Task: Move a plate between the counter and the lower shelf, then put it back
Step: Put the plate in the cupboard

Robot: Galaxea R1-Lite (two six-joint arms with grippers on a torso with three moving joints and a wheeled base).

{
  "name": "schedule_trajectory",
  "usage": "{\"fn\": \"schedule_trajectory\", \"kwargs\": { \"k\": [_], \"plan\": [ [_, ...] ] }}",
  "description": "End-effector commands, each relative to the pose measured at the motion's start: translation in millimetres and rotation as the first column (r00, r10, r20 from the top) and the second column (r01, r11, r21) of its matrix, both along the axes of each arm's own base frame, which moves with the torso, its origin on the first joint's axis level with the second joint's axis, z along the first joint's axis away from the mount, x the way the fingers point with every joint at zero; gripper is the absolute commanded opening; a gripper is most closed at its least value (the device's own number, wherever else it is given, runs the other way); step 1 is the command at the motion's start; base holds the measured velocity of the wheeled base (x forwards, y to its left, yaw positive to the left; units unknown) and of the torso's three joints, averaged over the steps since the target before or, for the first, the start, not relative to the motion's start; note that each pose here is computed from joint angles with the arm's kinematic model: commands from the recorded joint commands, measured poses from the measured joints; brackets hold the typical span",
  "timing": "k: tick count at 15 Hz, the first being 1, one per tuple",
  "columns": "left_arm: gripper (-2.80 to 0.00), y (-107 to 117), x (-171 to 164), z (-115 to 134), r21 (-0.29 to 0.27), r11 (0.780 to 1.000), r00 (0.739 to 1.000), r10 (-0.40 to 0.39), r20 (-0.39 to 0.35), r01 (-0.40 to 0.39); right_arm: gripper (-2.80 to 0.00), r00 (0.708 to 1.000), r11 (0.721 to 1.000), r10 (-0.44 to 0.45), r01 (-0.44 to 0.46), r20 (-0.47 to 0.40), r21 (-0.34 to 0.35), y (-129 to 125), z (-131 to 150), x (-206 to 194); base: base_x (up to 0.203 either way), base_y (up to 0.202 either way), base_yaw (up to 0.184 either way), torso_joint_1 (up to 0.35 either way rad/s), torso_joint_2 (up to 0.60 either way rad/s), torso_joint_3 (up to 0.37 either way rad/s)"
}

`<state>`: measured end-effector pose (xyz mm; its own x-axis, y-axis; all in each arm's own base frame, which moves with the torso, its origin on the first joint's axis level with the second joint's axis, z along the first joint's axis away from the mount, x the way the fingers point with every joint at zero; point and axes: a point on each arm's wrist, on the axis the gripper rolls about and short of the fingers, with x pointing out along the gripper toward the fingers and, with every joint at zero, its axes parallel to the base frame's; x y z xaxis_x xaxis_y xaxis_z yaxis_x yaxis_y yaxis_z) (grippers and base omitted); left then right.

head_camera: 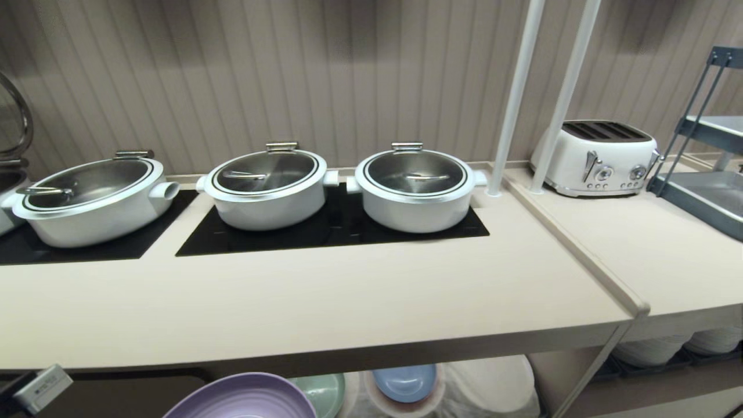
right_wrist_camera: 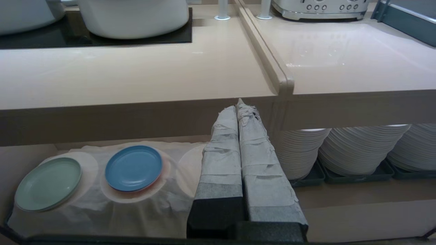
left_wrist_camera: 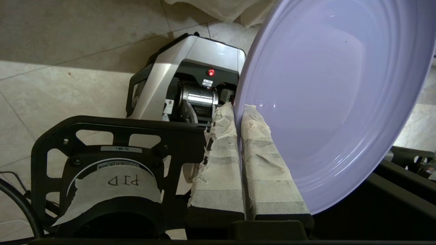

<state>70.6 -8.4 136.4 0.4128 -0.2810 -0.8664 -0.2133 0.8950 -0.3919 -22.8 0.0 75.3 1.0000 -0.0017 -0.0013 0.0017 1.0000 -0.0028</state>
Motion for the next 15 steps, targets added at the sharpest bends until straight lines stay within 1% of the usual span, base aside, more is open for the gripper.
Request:
{"fn": "schedule_trajectory", "kwargs": {
  "k": [1,15],
  "plan": [
    [-2.80,0.0,-0.1,-0.4,-0.002,1.000,1.000,0.001,-0.006,-0.001,-2.80,1.000,1.000,-0.001,0.001,0.000,0.000,0.0,0.0,0.0,0.000,-0.194,0.002,0.005,0.00,0.002],
    [-2.80,-1.6,-0.3,-0.4,-0.013,1.000,1.000,0.005,-0.015,-0.005,-2.80,1.000,1.000,-0.001,0.001,0.000,0.000,0.0,0.0,0.0,0.000,-0.196,0.001,0.001,0.00,0.004]
  ]
}}
